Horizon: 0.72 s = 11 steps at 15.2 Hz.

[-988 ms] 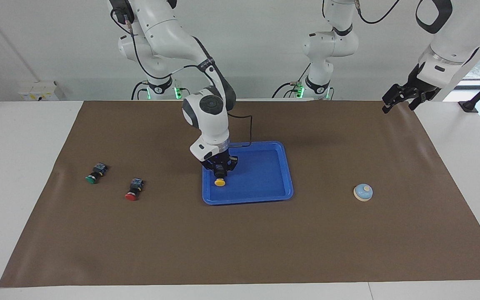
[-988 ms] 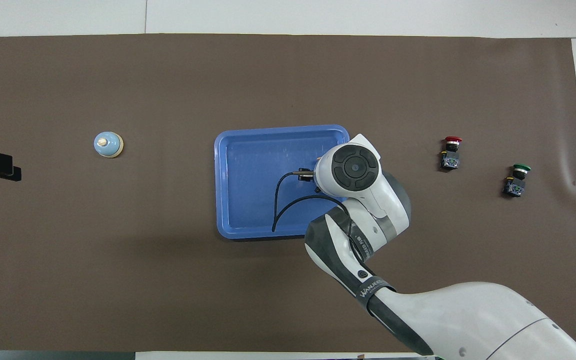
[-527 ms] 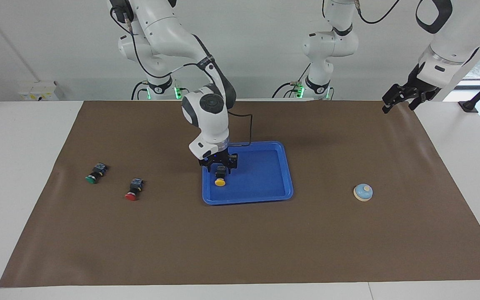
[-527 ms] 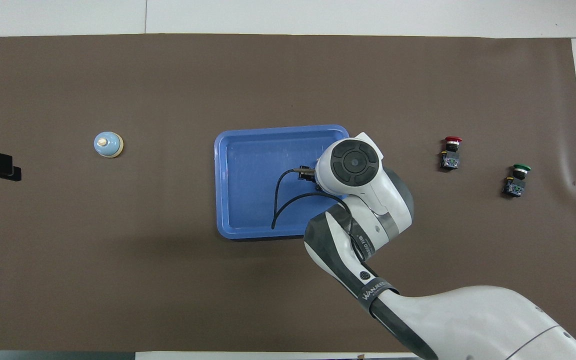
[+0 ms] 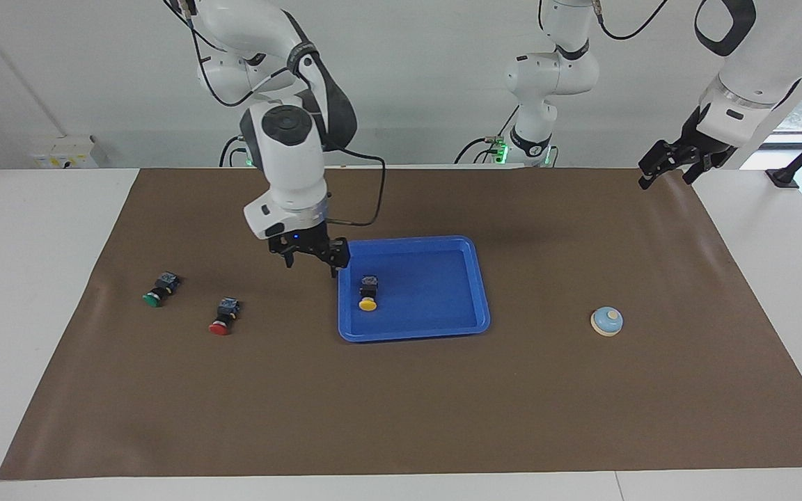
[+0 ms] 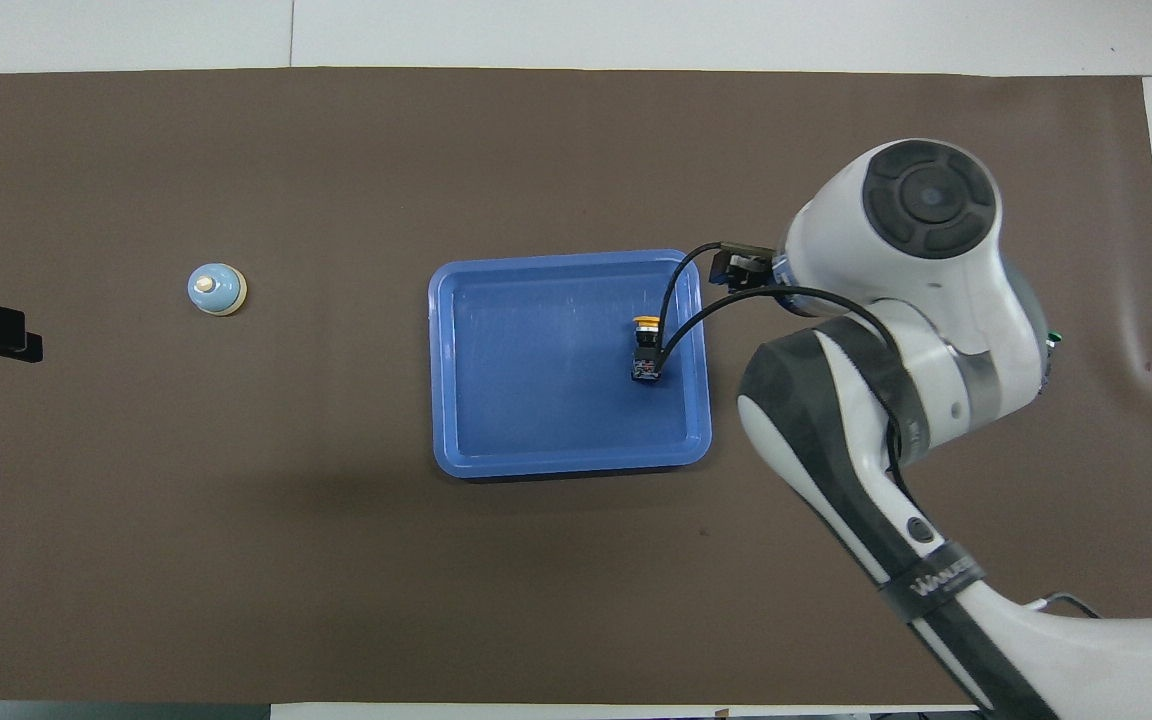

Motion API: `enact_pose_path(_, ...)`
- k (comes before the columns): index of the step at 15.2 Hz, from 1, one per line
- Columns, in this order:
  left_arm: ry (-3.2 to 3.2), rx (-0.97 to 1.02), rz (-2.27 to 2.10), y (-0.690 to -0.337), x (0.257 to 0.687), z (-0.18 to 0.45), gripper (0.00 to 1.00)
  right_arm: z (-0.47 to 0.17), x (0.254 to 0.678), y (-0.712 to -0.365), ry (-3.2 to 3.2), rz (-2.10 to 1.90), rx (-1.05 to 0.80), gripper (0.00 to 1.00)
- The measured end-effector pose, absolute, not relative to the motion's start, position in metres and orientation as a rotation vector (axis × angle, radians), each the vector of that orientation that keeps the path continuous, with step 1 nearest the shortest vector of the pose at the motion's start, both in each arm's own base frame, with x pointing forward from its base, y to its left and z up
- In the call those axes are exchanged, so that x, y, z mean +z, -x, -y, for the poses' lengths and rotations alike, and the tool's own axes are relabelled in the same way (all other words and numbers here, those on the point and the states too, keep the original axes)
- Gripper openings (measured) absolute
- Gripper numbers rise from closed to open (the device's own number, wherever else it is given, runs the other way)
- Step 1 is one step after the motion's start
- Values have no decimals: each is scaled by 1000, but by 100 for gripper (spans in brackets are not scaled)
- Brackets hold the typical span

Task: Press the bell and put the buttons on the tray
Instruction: 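Move the right gripper back to the red-capped button and grasp it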

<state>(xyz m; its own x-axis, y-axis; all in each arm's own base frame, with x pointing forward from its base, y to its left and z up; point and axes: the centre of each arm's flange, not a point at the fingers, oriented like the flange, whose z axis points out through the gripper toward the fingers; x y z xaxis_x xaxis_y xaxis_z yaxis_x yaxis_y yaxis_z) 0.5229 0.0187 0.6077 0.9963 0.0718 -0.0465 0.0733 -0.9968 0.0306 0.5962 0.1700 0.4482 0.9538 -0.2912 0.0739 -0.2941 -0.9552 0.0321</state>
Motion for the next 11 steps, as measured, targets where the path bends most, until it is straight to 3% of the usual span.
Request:
enact_pose_path(6, -3107, -71, -113, -523, 608, -19, 100, -38, 416, -612, -3055, 451, 95, 100)
enact_pose_path(11, -3107, -71, -113, -523, 608, -19, 100, -3, 362, -601, -3073, 413, 141, 100)
